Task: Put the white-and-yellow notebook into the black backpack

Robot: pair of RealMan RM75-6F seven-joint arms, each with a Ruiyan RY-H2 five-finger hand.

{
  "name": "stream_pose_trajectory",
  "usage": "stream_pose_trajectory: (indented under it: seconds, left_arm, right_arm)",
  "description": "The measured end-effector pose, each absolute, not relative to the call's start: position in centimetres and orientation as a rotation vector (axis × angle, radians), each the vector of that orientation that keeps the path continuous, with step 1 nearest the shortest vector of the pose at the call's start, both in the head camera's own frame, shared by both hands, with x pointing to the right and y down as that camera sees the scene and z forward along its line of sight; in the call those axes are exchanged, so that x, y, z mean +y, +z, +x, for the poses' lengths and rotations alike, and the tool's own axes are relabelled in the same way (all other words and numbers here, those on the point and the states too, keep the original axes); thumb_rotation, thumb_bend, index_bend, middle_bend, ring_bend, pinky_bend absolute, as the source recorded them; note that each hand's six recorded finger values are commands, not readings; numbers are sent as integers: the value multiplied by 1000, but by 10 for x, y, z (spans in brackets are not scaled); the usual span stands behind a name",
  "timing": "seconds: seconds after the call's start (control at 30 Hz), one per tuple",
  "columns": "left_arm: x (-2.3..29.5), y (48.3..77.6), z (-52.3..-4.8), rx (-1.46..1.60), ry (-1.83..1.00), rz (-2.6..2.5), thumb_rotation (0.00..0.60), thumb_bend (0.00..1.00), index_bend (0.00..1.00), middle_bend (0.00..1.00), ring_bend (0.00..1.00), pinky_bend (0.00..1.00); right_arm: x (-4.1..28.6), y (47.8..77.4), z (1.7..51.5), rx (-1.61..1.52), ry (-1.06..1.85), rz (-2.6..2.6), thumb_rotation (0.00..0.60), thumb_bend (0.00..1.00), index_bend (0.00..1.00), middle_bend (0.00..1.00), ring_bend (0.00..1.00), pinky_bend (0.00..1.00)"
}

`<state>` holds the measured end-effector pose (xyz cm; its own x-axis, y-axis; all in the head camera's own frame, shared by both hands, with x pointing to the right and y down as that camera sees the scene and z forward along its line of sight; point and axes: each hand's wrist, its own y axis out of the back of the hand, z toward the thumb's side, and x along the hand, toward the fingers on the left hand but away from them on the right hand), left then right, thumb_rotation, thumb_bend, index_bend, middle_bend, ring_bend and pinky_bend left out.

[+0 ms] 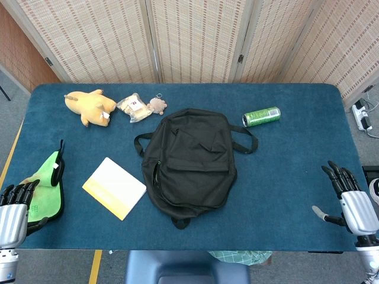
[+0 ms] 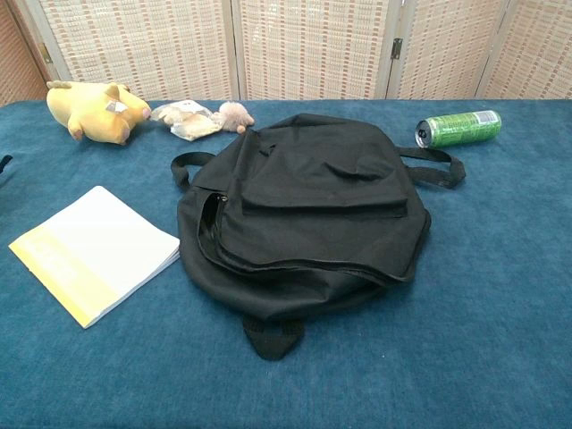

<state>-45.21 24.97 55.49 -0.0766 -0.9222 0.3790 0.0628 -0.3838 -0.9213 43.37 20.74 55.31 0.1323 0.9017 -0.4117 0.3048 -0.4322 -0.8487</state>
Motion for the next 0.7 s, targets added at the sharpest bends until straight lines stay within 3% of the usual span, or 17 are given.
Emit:
stream_pose_trajectory:
  seconds: [0.4, 0.7]
  left_arm:
    - [246, 559, -448, 982, -1540, -1449, 600, 147, 191, 229, 201, 162]
    - [236, 592, -430, 844, -1428, -1559, 600, 131, 179, 233, 212, 186]
  right_arm:
    - [204, 552, 431, -1162, 1277, -1834, 600, 238, 0, 24, 0, 0]
    - [208, 548, 431, -1166, 1253, -1873, 600, 234, 0, 24, 0, 0]
